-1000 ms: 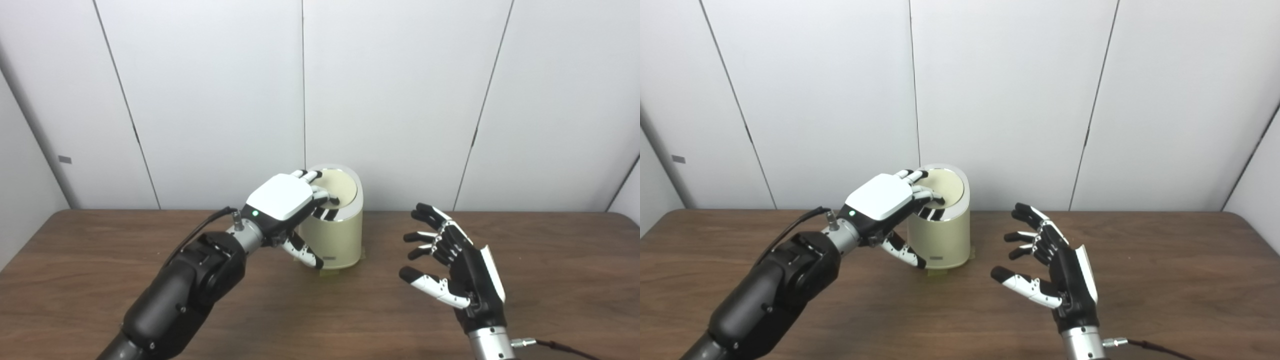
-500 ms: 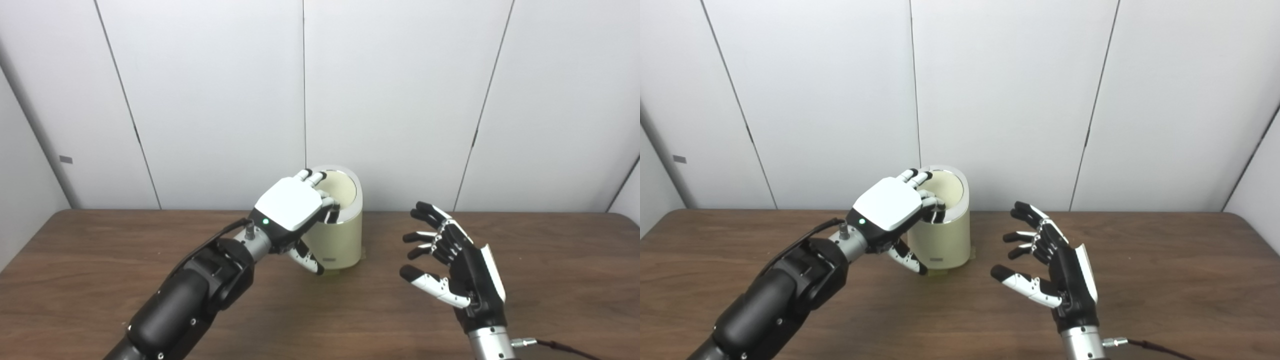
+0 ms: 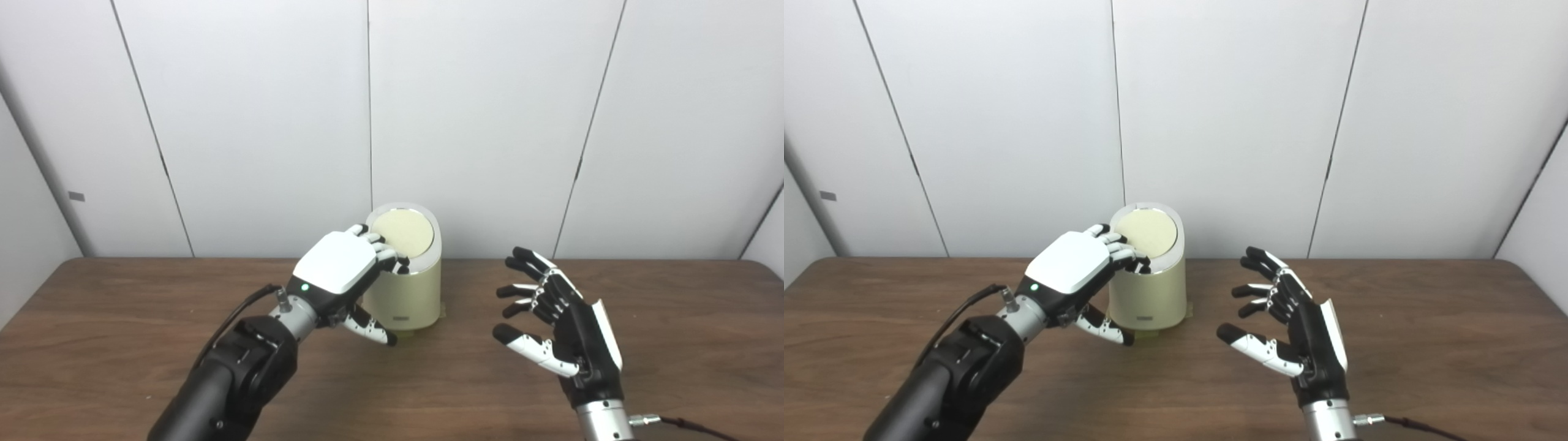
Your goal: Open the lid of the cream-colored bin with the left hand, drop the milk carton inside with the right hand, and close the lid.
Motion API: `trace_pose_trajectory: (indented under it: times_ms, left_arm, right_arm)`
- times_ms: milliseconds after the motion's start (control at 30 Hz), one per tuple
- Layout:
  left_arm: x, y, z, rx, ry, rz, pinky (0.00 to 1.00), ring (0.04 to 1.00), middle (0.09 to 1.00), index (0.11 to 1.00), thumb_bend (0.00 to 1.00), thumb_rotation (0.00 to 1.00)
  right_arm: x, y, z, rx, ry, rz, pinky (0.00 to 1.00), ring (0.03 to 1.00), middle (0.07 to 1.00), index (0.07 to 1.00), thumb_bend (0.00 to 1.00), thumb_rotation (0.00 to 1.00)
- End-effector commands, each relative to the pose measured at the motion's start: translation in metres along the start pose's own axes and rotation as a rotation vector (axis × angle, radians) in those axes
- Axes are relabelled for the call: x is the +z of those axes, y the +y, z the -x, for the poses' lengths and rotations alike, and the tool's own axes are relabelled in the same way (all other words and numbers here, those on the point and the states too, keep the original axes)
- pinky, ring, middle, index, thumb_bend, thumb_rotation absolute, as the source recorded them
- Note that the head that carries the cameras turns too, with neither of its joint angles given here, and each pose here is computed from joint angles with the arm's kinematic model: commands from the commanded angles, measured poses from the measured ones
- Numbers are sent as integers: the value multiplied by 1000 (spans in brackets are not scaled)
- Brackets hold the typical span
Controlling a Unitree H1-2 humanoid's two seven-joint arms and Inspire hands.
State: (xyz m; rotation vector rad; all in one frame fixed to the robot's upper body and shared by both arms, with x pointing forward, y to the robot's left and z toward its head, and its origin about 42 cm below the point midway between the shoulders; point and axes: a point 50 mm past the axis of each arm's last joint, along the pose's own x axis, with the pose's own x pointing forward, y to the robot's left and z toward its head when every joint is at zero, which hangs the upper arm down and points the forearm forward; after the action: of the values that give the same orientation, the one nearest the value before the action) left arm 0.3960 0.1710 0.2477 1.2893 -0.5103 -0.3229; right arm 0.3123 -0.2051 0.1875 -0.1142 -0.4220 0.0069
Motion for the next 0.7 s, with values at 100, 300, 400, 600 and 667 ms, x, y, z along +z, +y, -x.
trace_pose_trajectory:
  times_ms: [100, 300, 400, 600, 667]
  left_arm:
    - [-12, 28, 14, 334, 10, 262, 807, 932, 957, 939, 796, 290]
    - [-19, 9, 48, 429, 99, 617, 818, 912, 926, 917, 765, 244]
    - [-21, -4, 65, 410, 122, 802, 700, 839, 882, 891, 747, 282]
    - [-23, -29, 93, 410, 163, 1017, 607, 706, 778, 839, 741, 296]
    - [-25, -34, 100, 407, 175, 1046, 564, 680, 758, 824, 709, 271]
  right_arm:
    - [11, -3, -12, -6, -83, 3, 476, 632, 794, 794, 757, 417]
    - [10, -6, -11, -6, -73, 12, 472, 633, 797, 785, 742, 395]
    - [9, -9, -11, -9, -59, 20, 488, 640, 797, 783, 749, 380]
    - [7, -14, -11, -7, -39, 25, 503, 658, 803, 791, 750, 283]
    - [7, -16, -11, -6, -32, 29, 517, 669, 808, 792, 757, 268]
